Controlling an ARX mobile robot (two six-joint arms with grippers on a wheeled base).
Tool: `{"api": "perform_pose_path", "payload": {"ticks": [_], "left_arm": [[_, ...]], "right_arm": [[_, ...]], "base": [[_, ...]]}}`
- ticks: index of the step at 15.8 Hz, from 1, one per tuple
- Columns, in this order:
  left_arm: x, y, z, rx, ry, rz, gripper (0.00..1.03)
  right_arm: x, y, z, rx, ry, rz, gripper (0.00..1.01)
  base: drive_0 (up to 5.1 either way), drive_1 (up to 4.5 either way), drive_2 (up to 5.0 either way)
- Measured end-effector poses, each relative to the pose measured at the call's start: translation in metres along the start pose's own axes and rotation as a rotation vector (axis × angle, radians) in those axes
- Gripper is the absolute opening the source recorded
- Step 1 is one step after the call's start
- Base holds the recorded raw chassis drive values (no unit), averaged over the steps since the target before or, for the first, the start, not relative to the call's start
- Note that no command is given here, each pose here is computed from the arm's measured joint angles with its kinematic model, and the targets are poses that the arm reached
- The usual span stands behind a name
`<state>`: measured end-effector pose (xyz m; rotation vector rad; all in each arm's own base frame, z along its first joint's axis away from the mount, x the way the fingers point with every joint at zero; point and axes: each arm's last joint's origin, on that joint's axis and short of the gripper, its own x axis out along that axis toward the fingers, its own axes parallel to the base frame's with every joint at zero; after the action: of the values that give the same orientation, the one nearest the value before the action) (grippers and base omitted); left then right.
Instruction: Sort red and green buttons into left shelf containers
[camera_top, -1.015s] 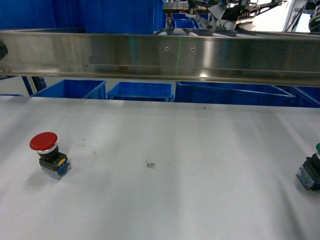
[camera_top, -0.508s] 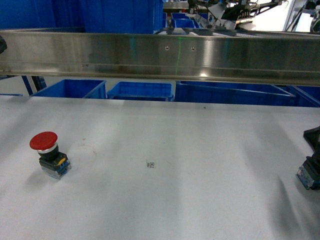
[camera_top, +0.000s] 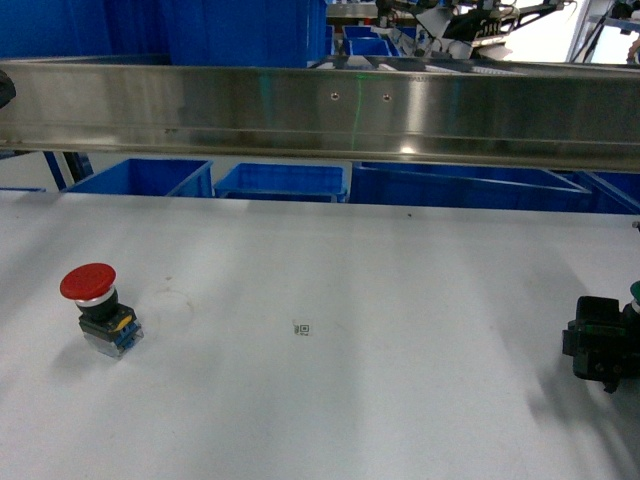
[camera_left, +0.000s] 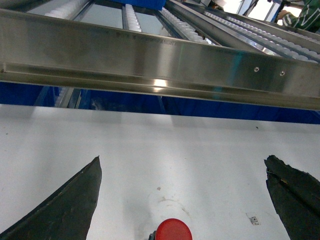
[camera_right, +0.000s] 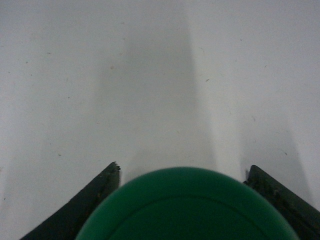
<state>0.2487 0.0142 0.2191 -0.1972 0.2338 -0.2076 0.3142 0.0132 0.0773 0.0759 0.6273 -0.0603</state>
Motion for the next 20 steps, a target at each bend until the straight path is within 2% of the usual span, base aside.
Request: {"api": "perform_pose_path", "payload": {"ticks": [2, 3, 5, 7, 9, 11, 12, 15, 16, 17, 18, 19, 20], "left_arm": [[0.0, 0.0, 0.0, 0.0, 0.001, 0.0, 0.98], [0.0, 0.0, 0.0, 0.0, 0.001, 0.0, 0.98], [0.0, 0.0, 0.0, 0.0, 0.001, 0.0, 0.98], [0.0, 0.0, 0.0, 0.0, 0.0, 0.0, 0.98], [0.0, 0.0, 0.0, 0.0, 0.001, 0.0, 0.98], [0.0, 0.0, 0.0, 0.0, 0.0, 0.0, 0.98], [0.0, 0.0, 0.0, 0.0, 0.0, 0.0, 0.98], [0.001, 0.0, -0.001, -0.003, 0.009, -0.004, 0.98], [0.013, -0.001, -0.003, 0.016, 0.003, -0.016, 0.98], [0.027, -0.001, -0.009, 0.03, 0.038, -0.026, 0.98], [0.039, -0.001, -0.018, 0.032, 0.09, -0.023, 0.98], [0.053, 0.001, -0.03, 0.027, 0.165, -0.026, 0.98], [0.064, 0.0, -0.039, 0.032, 0.202, -0.025, 0.98]], "right_arm": [[0.0, -0.001, 0.002, -0.002, -0.022, 0.0, 0.57], [0.0, -0.001, 0.003, -0.002, -0.044, 0.003, 0.43], [-0.003, 0.001, 0.004, -0.008, -0.061, 0.02, 0.27], [-0.025, 0.005, 0.014, -0.017, -0.128, 0.041, 0.27], [-0.066, 0.004, 0.03, -0.018, -0.192, 0.046, 0.27], [-0.11, -0.001, 0.047, -0.035, -0.294, 0.034, 0.27], [-0.131, -0.003, 0.056, -0.049, -0.356, 0.019, 0.27], [-0.2, -0.004, 0.08, -0.056, -0.6, 0.066, 0.27], [-0.202, -0.004, 0.083, -0.06, -0.615, 0.068, 0.27], [-0.195, -0.004, 0.08, -0.065, -0.572, 0.064, 0.27], [-0.191, -0.004, 0.075, -0.067, -0.545, 0.062, 0.27], [-0.192, -0.004, 0.076, -0.069, -0.553, 0.062, 0.27], [-0.195, -0.004, 0.077, -0.068, -0.569, 0.063, 0.27]], "base": [[0.0, 0.0, 0.0], [0.0, 0.0, 0.0], [0.0, 0.0, 0.0], [0.0, 0.0, 0.0], [0.0, 0.0, 0.0], [0.0, 0.0, 0.0], [0.0, 0.0, 0.0], [0.0, 0.0, 0.0], [0.0, 0.0, 0.0], [0.0, 0.0, 0.0], [0.0, 0.0, 0.0], [0.0, 0.0, 0.0], [0.0, 0.0, 0.0]]}}
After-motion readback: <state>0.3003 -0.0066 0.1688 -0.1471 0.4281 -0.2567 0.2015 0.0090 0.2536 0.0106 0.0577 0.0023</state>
